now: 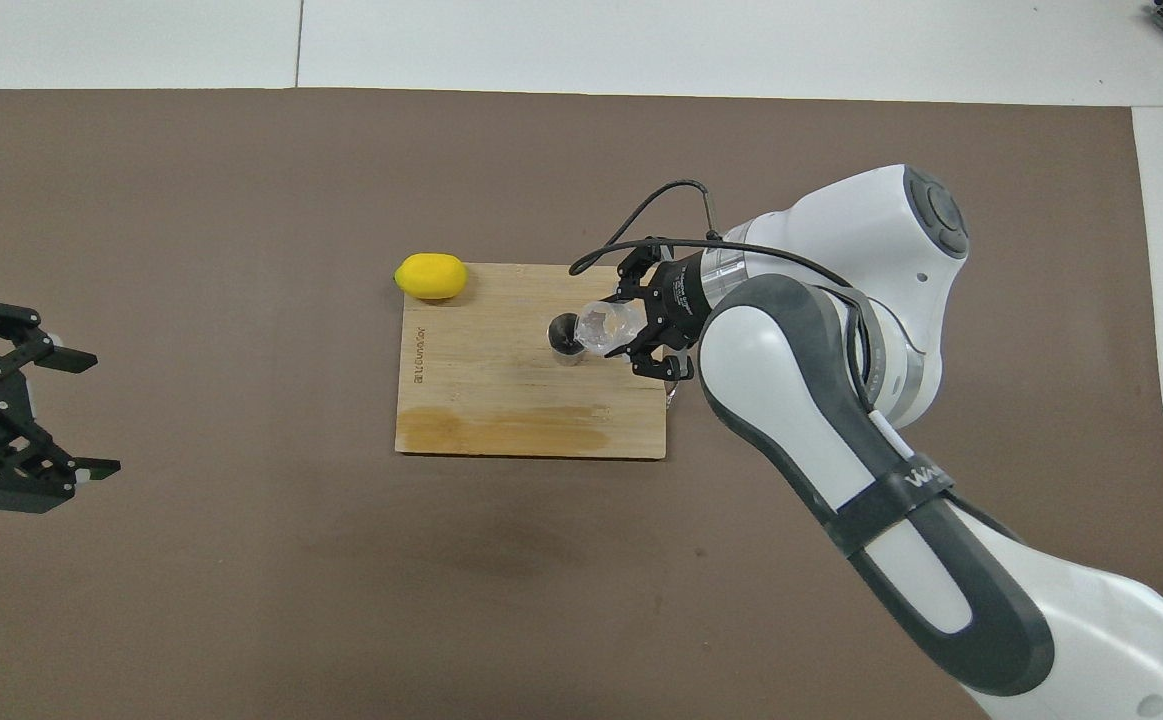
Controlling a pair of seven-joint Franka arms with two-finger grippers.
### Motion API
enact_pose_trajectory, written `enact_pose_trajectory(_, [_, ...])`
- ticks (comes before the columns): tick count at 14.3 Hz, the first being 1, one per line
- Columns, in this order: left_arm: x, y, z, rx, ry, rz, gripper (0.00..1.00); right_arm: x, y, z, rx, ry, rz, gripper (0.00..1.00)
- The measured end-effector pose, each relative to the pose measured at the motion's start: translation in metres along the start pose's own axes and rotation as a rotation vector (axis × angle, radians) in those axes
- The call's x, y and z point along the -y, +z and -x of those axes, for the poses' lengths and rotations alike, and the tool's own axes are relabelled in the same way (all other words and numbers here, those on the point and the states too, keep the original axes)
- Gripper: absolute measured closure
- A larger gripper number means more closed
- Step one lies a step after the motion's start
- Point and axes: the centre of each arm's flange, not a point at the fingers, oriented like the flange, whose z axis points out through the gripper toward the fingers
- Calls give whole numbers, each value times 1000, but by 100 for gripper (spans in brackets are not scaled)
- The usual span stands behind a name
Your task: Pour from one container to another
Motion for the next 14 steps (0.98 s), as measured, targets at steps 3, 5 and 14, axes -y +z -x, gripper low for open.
enact_pose_trajectory(3, [4,-1,7,30,-185,-22,0,0,3,0,-5,-1,3,49])
enact_pose_trajectory(5, [9,-2,15,74,-323,-63,0,0,4,1,-13,-5,6,49])
enact_pose_trajectory(14, [22,-8,37,80,-829,-116,0,-1,6,3,-47,-2,9,49])
